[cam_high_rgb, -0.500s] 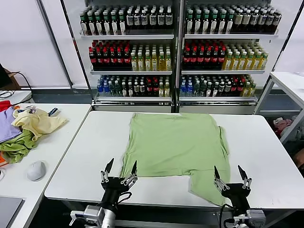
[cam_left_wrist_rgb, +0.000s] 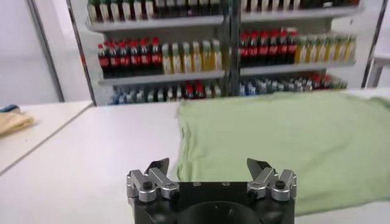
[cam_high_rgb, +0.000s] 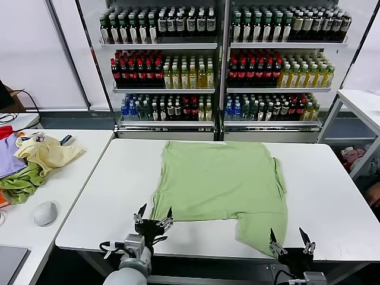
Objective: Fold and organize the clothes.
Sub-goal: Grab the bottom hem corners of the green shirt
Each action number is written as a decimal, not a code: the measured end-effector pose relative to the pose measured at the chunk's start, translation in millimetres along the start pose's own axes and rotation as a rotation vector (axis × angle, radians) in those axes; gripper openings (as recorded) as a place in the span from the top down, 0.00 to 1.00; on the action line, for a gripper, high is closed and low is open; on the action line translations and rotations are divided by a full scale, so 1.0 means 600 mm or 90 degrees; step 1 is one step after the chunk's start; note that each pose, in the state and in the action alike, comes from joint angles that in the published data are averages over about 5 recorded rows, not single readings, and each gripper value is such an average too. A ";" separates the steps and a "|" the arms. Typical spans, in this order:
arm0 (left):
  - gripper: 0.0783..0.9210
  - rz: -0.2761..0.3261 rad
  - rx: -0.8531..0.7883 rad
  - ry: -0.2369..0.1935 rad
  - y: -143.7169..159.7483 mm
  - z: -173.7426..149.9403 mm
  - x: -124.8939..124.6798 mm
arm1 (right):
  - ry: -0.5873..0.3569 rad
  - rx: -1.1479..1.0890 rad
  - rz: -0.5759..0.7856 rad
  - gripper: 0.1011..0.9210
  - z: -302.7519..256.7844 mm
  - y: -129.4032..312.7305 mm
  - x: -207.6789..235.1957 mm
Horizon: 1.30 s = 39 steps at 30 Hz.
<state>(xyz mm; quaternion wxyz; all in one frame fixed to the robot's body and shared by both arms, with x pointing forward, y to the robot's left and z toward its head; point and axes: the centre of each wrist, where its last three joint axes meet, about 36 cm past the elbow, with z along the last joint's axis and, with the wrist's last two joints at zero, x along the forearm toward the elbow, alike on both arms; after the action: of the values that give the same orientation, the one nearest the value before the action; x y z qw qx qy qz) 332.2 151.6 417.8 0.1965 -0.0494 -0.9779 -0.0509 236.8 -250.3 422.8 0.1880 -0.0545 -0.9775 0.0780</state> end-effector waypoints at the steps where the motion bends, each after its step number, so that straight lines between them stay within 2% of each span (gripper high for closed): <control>1: 0.12 -0.002 -0.003 0.006 -0.001 0.002 -0.007 | 0.003 -0.001 0.000 0.12 0.002 0.001 -0.001; 7: 0.12 -0.015 -0.020 0.039 -0.001 0.017 -0.036 | 0.029 -0.012 0.000 0.13 0.014 0.009 -0.007; 10: 0.16 -0.018 -0.026 0.052 -0.002 0.025 -0.043 | 0.043 -0.020 -0.001 0.19 0.020 0.011 -0.008; 22: 0.56 -0.008 -0.016 0.087 -0.009 0.044 -0.052 | 0.083 -0.056 -0.018 0.61 0.040 0.018 -0.012; 32: 0.90 0.003 0.005 0.106 -0.006 0.051 -0.052 | 0.079 -0.068 -0.040 0.95 0.042 0.019 -0.017; 34: 0.95 0.006 0.011 0.108 -0.006 0.051 -0.049 | 0.073 -0.069 -0.045 0.97 0.041 0.017 -0.016; 39: 0.98 0.019 0.028 0.105 -0.006 0.045 -0.036 | 0.044 -0.071 -0.058 0.98 0.032 0.009 -0.014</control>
<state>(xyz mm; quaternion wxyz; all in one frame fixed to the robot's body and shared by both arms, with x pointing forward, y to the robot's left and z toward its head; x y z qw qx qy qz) 341.3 149.9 384.1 0.2783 -0.0554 -0.9584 -0.0300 237.9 -248.5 401.1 0.2219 -0.0231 -0.9747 0.0128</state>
